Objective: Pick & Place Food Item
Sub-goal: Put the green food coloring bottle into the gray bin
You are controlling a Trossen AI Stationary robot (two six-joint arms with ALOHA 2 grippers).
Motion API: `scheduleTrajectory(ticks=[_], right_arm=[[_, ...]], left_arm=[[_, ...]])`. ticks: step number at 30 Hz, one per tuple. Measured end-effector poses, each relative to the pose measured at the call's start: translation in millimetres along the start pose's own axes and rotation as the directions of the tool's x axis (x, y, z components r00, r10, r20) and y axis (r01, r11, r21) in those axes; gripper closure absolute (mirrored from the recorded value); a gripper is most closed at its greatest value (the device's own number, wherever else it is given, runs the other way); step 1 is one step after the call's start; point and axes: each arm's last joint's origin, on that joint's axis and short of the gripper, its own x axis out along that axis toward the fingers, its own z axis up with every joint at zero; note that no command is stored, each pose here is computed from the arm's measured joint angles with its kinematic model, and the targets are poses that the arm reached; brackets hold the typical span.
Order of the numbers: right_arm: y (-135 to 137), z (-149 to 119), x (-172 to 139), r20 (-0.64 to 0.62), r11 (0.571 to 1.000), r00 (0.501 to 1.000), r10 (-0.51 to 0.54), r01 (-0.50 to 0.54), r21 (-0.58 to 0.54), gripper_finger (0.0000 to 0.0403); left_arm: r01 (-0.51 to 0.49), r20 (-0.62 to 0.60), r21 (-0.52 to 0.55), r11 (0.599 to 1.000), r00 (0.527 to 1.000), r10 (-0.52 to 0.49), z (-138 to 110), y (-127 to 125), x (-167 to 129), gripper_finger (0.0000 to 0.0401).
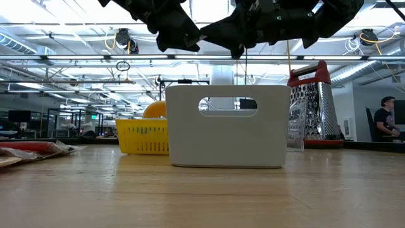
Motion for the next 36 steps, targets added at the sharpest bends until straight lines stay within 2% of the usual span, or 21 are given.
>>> scheduleTrajectory(ticks=[5, 8, 17, 23, 29, 32, 36], right_arm=[[4, 1, 1, 0.002, 0.999, 0.999, 0.033, -0.033, 0.017, 0.0361], [10, -5, 2, -0.045, 0.997, 0.996, 0.078, -0.077, 0.033, 0.0361], [34, -17, 2, -0.171, 0.989, 0.975, 0.143, -0.136, 0.051, 0.0362], [43, -33, -1, -0.335, 0.999, 0.941, 0.039, -0.027, 0.039, 0.0362], [54, -42, -5, -0.396, 1.0, 0.918, -0.003, 0.013, 0.021, 0.0355], [57, -47, -7, -0.407, 0.999, 0.913, -0.008, 0.022, 0.03, 0.0335], [58, -51, -9, -0.418, 0.996, 0.908, -0.002, 0.038, 0.079, 0.0286]], left_arm=[[0.003, 0.022, 0.002, 1.0, 1.0, -0.003, 3, -1, -6, 0.011], [0.001, 0.087, 0.01, 1.0, 0.996, -0.002, 11, -1, -12, 0.0099], [0.01, 0.153, 0.008, 1.0, 0.988, -0.011, 19, -2, -23, 0.0092], [0.019, 0.166, -0.059, 0.998, 0.986, -0.009, 20, -2, -23, 0.0097], [0.04, 0.15, -0.162, 0.986, 0.989, -0.015, 18, -6, -21, 0.0089], [0.053, 0.128, -0.215, 0.975, 0.991, -0.026, 15, -10, -19, 0.0091], [0.065, 0.094, -0.258, 0.964, 0.995, -0.042, 12, -16, -19, 0.0098]])
